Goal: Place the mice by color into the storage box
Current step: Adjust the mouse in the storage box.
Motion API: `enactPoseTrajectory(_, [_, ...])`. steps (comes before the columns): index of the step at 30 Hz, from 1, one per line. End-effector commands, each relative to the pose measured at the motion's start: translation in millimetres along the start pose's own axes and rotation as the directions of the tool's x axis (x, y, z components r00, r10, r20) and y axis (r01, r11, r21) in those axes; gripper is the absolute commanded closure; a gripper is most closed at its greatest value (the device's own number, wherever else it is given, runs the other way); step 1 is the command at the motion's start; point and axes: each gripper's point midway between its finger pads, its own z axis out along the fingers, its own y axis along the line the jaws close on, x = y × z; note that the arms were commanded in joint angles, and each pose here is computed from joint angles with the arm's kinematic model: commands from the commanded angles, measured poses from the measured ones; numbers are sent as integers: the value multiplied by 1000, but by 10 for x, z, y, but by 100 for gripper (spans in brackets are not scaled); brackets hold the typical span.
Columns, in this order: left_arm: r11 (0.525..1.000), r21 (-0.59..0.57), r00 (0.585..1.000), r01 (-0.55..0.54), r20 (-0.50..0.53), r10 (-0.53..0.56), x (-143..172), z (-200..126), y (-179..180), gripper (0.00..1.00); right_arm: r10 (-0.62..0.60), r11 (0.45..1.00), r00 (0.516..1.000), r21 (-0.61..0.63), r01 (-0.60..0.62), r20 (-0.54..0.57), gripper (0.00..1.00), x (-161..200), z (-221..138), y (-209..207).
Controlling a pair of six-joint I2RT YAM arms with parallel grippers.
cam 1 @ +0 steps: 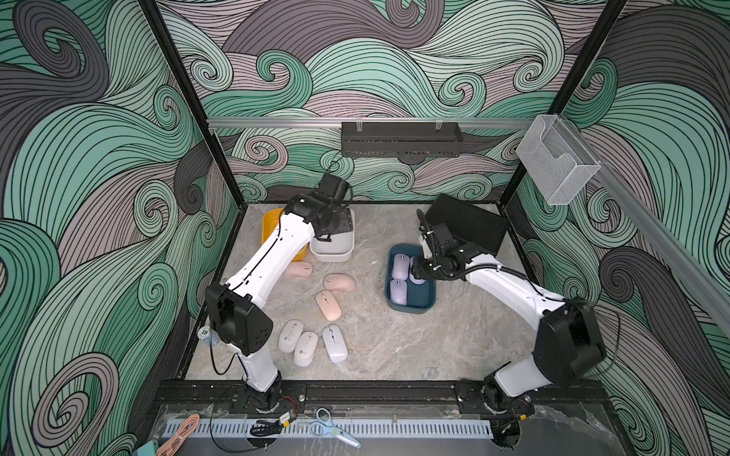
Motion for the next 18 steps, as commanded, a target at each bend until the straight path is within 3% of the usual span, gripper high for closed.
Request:
enactPoseTrajectory(1, [1000, 22, 999, -7, 37, 6, -128, 42, 190, 27, -87, 989, 995, 114, 93, -50, 38, -35, 133, -61])
enactPoseTrajectory(6, [993, 58, 994, 106, 16, -107, -91, 218, 577, 27, -164, 968, 977, 166, 186, -137, 34, -51, 413, -61])
enactPoseTrajectory(8, [987, 48, 988, 155, -14, -155, -20, 292, 694, 27, -231, 932, 961, 247, 264, -155, 31, -57, 470, -93])
enactPoseTrajectory(11, [986, 37, 984, 164, -72, -161, 88, 346, 734, 28, -273, 890, 945, 326, 320, -182, 27, -71, 505, -132])
enactPoseTrajectory(18, [981, 76, 981, 180, -88, -173, 101, 350, 681, 28, -280, 892, 939, 308, 331, -198, 23, -58, 616, -87])
